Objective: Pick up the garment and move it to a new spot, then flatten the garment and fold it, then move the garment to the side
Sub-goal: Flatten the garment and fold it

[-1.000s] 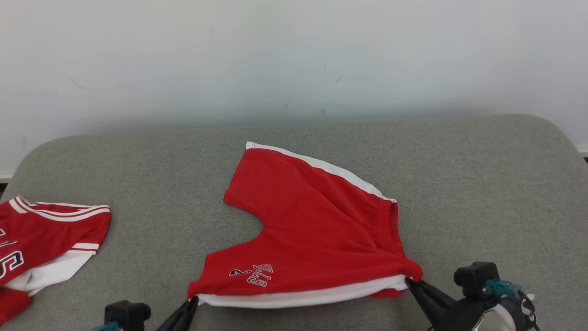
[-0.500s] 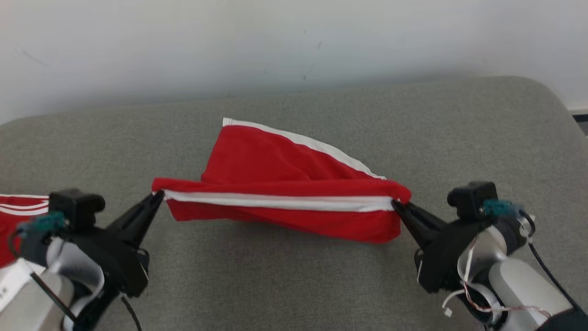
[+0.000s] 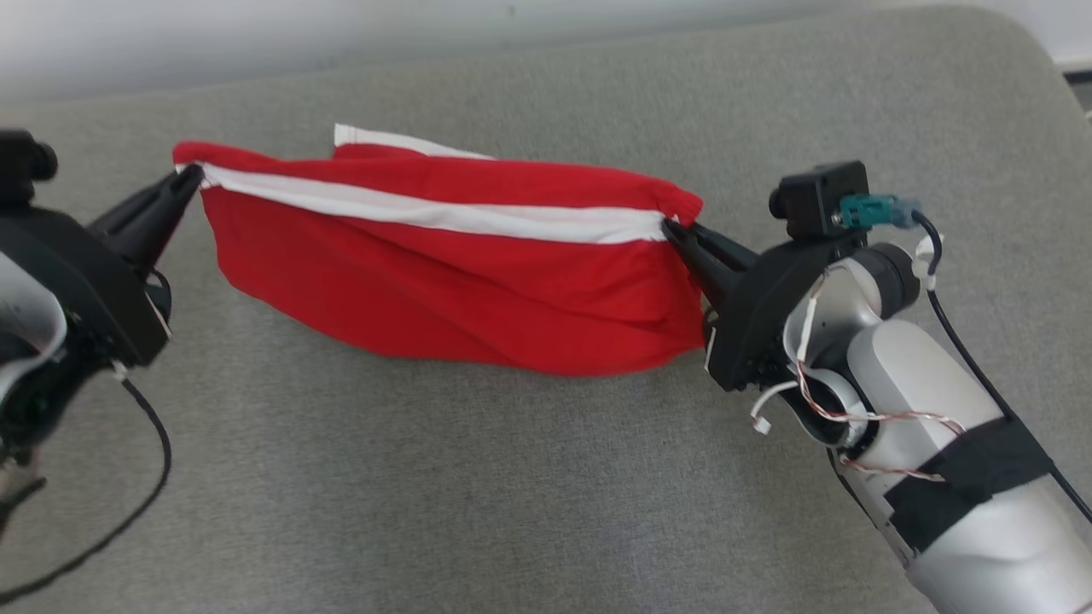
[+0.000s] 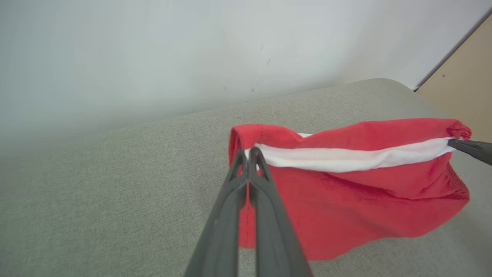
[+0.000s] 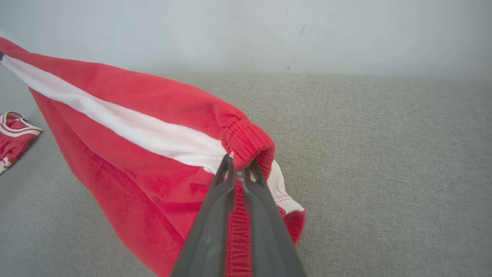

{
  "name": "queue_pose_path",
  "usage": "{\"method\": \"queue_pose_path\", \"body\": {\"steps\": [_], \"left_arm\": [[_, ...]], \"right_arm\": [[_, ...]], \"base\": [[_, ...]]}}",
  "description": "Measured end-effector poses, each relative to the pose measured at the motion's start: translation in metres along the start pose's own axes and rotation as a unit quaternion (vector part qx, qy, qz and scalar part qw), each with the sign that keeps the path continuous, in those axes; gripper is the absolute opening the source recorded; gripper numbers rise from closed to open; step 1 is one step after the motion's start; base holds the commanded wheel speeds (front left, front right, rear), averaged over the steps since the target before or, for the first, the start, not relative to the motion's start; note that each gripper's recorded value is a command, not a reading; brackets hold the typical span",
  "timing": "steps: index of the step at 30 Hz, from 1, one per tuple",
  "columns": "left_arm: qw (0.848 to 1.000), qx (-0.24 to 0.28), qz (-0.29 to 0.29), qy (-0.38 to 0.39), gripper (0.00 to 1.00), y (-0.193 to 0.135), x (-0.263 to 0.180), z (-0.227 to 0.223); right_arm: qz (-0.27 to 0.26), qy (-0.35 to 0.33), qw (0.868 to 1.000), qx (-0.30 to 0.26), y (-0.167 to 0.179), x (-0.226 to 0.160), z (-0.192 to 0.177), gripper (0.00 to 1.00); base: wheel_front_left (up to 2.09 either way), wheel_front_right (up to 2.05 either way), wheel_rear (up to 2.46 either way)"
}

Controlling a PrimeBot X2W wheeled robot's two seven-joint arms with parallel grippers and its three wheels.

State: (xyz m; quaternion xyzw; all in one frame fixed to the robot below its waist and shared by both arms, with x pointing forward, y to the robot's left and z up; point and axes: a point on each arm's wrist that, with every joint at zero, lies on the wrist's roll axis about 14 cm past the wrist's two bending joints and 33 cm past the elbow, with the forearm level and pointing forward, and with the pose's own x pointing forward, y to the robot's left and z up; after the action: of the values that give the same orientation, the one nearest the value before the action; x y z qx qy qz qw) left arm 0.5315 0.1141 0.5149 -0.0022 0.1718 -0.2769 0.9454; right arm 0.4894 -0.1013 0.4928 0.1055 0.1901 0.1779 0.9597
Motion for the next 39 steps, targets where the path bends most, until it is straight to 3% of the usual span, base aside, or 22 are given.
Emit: {"method": "queue_pose_path", "body": {"steps": [12, 27, 28, 29, 30, 31, 39], "left_arm": [[0.997, -0.015, -0.028, 0.075, 0.00, 0.015, 0.066, -0.032], [0.994, -0.009, -0.061, 0.093, 0.00, 0.014, 0.126, -0.057], [0.993, -0.009, -0.063, 0.096, 0.27, 0.012, 0.129, -0.061], [0.993, -0.009, -0.064, 0.098, 0.94, 0.011, 0.131, -0.065], [0.993, -0.008, -0.064, 0.097, 1.00, 0.011, 0.133, -0.067], [0.993, -0.009, -0.061, 0.097, 1.00, 0.013, 0.134, -0.070], [0.997, 0.005, -0.044, 0.069, 1.00, 0.021, 0.122, -0.063]], "right_arm": [[-0.026, 0.044, 0.998, 0.038, -0.025, 0.036, -0.034, 0.00], [-0.062, 0.047, 0.996, 0.053, -0.057, 0.053, -0.052, 0.00], [-0.064, 0.045, 0.996, 0.052, -0.059, 0.054, -0.052, 0.00], [-0.066, 0.044, 0.995, 0.052, -0.061, 0.055, -0.053, 0.02], [-0.068, 0.044, 0.995, 0.052, -0.063, 0.056, -0.054, 0.71], [-0.070, 0.042, 0.995, 0.053, -0.064, 0.056, -0.055, 1.00], [-0.061, 0.007, 0.997, 0.055, -0.060, 0.056, -0.040, 1.00]], "base": [[0.00, 0.00, 0.00], [0.00, 0.00, 0.00], [0.00, 0.00, 0.00], [0.00, 0.00, 0.00], [0.00, 0.00, 0.00], [0.00, 0.00, 0.00], [0.00, 0.00, 0.00]]}}
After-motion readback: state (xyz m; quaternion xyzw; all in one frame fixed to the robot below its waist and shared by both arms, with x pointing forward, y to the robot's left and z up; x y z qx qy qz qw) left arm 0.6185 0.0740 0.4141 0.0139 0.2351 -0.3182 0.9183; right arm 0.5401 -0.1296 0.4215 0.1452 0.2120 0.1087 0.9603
